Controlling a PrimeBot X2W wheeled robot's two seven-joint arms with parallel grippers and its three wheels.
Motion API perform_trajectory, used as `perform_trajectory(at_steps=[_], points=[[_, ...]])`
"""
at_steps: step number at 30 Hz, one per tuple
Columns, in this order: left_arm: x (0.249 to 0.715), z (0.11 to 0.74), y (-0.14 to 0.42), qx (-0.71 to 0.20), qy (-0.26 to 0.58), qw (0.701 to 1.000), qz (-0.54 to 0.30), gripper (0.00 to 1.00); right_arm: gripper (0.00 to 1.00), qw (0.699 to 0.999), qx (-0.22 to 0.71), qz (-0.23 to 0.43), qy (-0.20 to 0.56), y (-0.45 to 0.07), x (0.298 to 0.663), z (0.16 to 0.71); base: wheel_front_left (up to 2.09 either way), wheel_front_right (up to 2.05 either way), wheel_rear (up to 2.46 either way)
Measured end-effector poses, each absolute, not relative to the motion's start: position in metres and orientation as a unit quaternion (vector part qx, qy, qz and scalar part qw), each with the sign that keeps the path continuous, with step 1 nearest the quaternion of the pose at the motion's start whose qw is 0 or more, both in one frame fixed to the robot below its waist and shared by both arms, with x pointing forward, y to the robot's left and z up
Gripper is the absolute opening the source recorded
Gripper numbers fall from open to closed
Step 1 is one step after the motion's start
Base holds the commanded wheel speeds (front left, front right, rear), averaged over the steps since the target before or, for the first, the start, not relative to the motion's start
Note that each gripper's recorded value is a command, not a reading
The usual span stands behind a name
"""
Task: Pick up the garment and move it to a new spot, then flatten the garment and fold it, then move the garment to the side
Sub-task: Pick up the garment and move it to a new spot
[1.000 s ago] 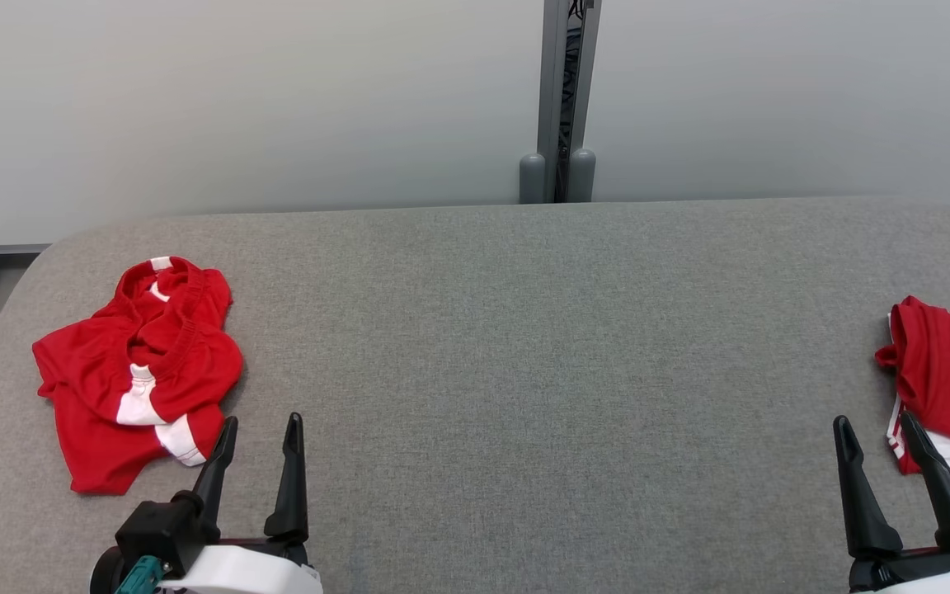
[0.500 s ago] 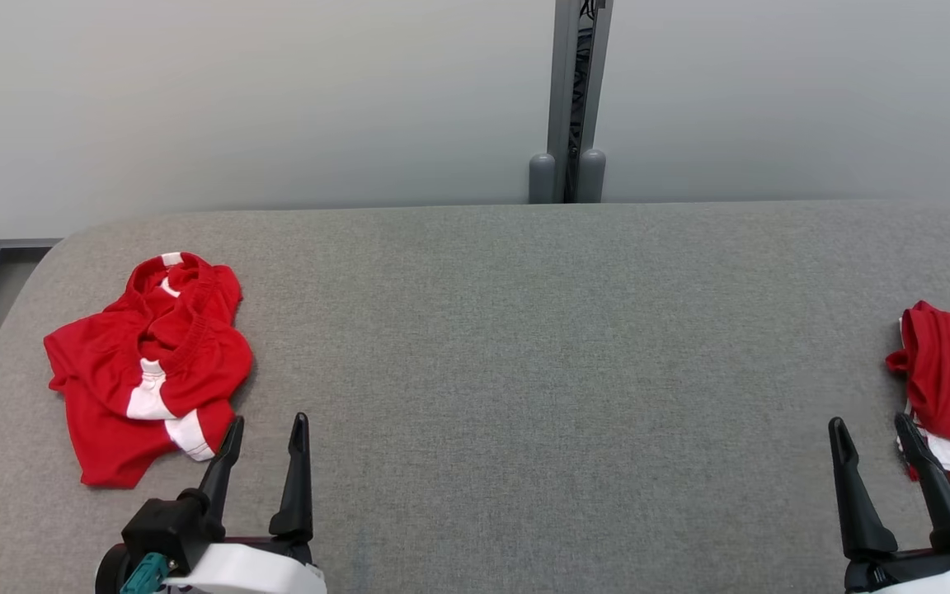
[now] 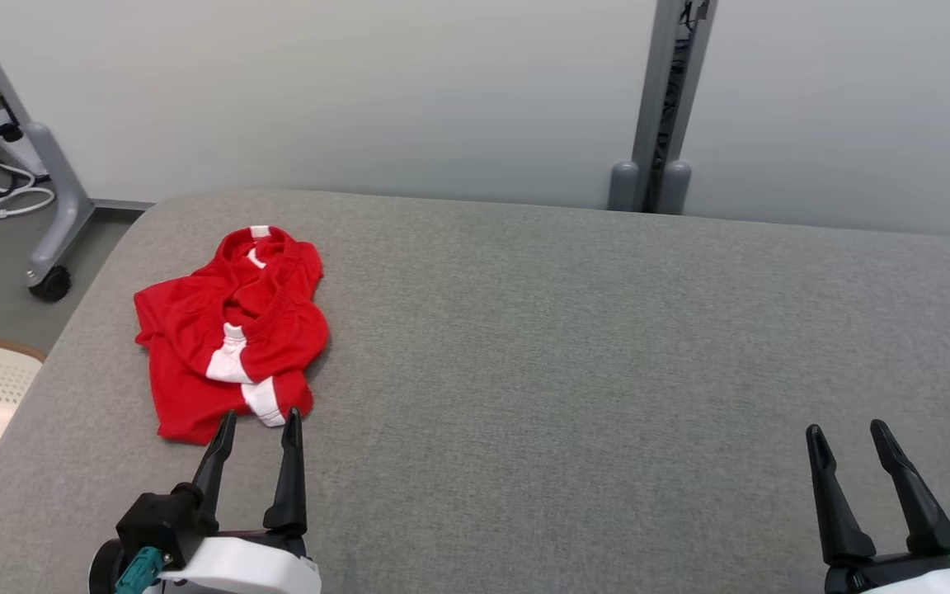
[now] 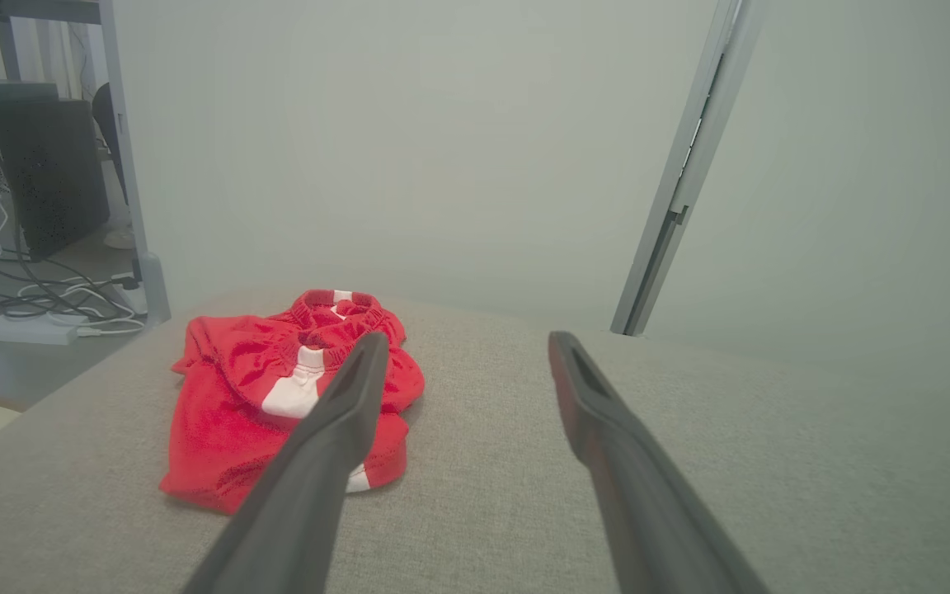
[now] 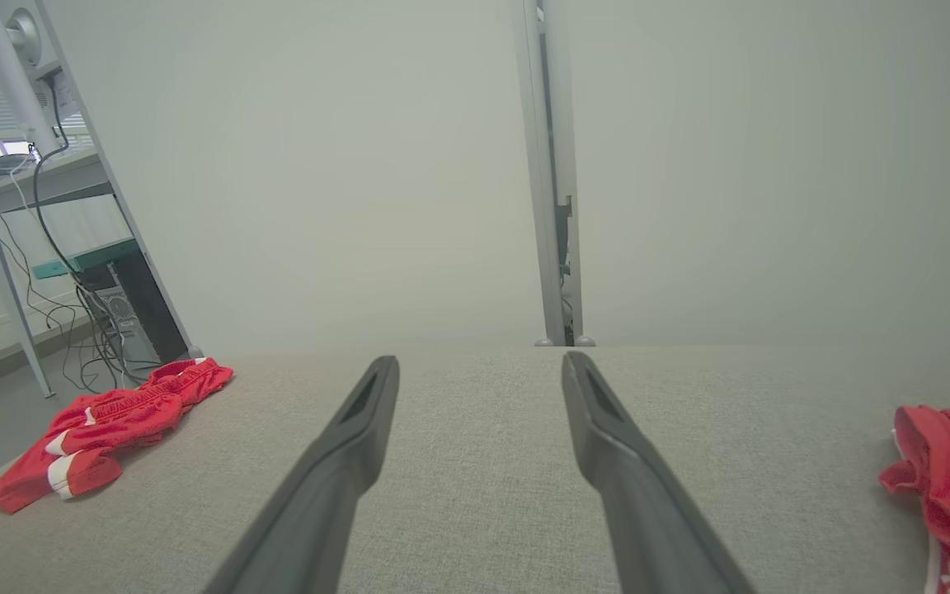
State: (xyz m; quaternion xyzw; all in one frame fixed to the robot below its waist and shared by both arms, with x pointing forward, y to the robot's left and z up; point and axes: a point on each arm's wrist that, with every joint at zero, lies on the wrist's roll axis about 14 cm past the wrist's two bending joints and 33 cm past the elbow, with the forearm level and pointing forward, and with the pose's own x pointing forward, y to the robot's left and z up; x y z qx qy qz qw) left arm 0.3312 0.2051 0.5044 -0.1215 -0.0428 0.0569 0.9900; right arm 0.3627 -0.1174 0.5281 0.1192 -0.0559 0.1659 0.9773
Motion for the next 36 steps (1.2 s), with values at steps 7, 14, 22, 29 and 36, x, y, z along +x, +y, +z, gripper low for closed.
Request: perform_trajectory(at_steps=[7,14,22,29,36], points=[[0.312,0.503,0.232,-0.120,-0.047,0.986,0.103,1.00,1.00,0.965,0.127,0.221,-0.052,-0.078,0.371,0.530,0.00,0.00,0.00],[0.292,0.501,0.256,-0.116,-0.049,0.981,0.147,1.00,1.00,0.954,0.131,0.265,-0.042,-0.047,0.376,0.528,0.00,0.00,0.00],[0.263,0.499,0.284,-0.113,-0.052,0.971,0.203,1.00,1.00,0.936,0.138,0.323,-0.031,-0.003,0.379,0.527,0.00,0.00,0.00],[0.254,0.501,0.294,-0.111,-0.056,0.968,0.219,1.00,1.00,0.930,0.141,0.339,-0.027,0.010,0.378,0.526,0.00,0.00,0.00],[0.262,0.504,0.293,-0.103,-0.056,0.972,0.205,1.00,1.00,0.930,0.143,0.338,-0.029,0.008,0.376,0.527,0.00,0.00,0.00]])
